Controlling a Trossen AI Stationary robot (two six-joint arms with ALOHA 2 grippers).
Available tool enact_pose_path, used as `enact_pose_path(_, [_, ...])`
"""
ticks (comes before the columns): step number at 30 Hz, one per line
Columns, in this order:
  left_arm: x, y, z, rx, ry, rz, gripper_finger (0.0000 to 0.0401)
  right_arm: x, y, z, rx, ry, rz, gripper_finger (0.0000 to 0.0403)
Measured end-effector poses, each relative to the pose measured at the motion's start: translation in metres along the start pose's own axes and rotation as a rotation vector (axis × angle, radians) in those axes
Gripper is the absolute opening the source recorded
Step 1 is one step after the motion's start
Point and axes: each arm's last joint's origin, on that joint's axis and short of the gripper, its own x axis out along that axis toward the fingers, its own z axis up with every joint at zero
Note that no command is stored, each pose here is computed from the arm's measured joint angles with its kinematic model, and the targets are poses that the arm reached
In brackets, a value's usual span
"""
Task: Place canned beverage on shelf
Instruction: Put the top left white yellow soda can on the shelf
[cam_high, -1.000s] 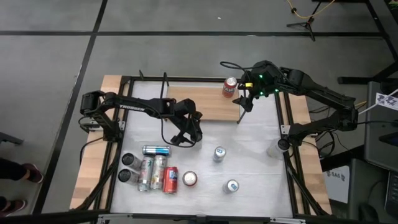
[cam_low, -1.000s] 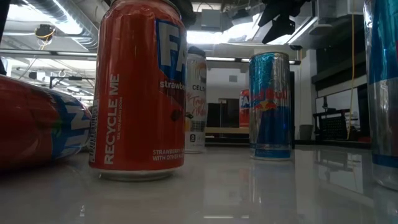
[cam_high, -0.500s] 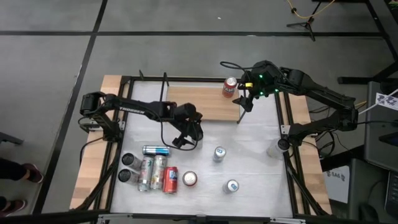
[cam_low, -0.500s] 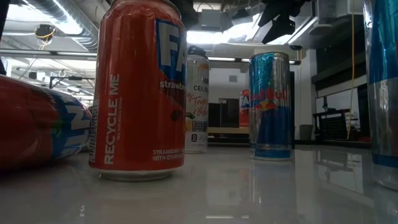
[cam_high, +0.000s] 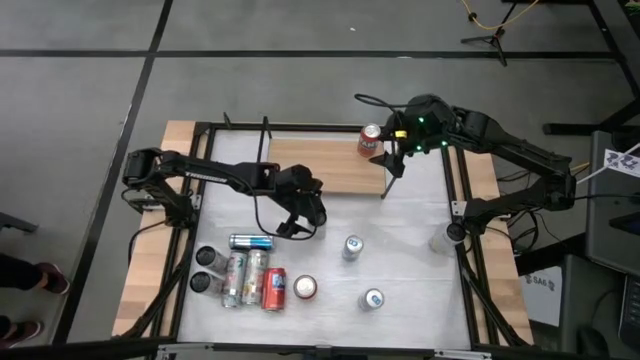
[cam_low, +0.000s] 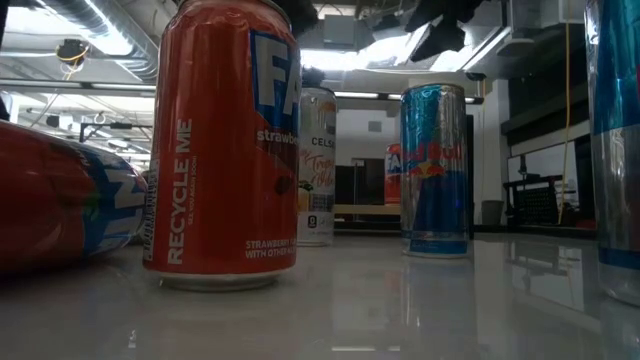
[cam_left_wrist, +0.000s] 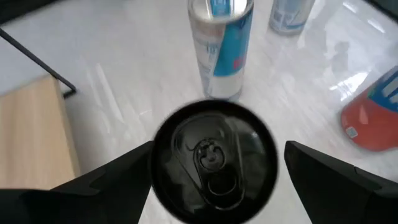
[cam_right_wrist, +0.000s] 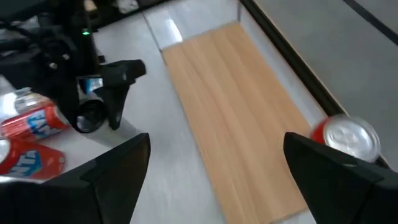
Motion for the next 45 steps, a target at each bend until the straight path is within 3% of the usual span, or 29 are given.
enact_pose_path(6, [-0.02, -0.002, 0.008, -0.006, -0.034, 0.043, 0.0344, 0.004, 0.004, 0.009, -0.072, -0.073, 0.114, 0.0363])
enact_pose_path(14, [-0.053, -0.005, 0.015, -0.01, -0.035, 0.184, 0.0344, 0.037, 0.02, 0.02, -0.149, -0.12, 0.19, 0.0363])
enact_pose_path(23, [-0.101, -0.017, 0.015, -0.181, -0.026, 0.308, 0.0344, 0.083, 0.05, 0.021, -0.228, -0.106, 0.309, 0.0363])
enact_pose_path(31, [-0.131, -0.031, 0.007, -0.328, -0.002, 0.3, 0.0344, 0.116, 0.077, 0.008, -0.451, -0.041, 0.415, 0.0363])
enact_pose_path(38, [-0.139, -0.037, 0.001, -0.453, 0.03, 0.29, 0.0344, 0.138, 0.093, -0.002, -0.629, -0.032, 0.455, 0.0363])
enact_pose_path(45, [-0.139, -0.037, 0.002, -0.528, 0.011, 0.293, 0.0344, 0.158, 0.094, -0.004, -0.706, -0.054, 0.463, 0.0363])
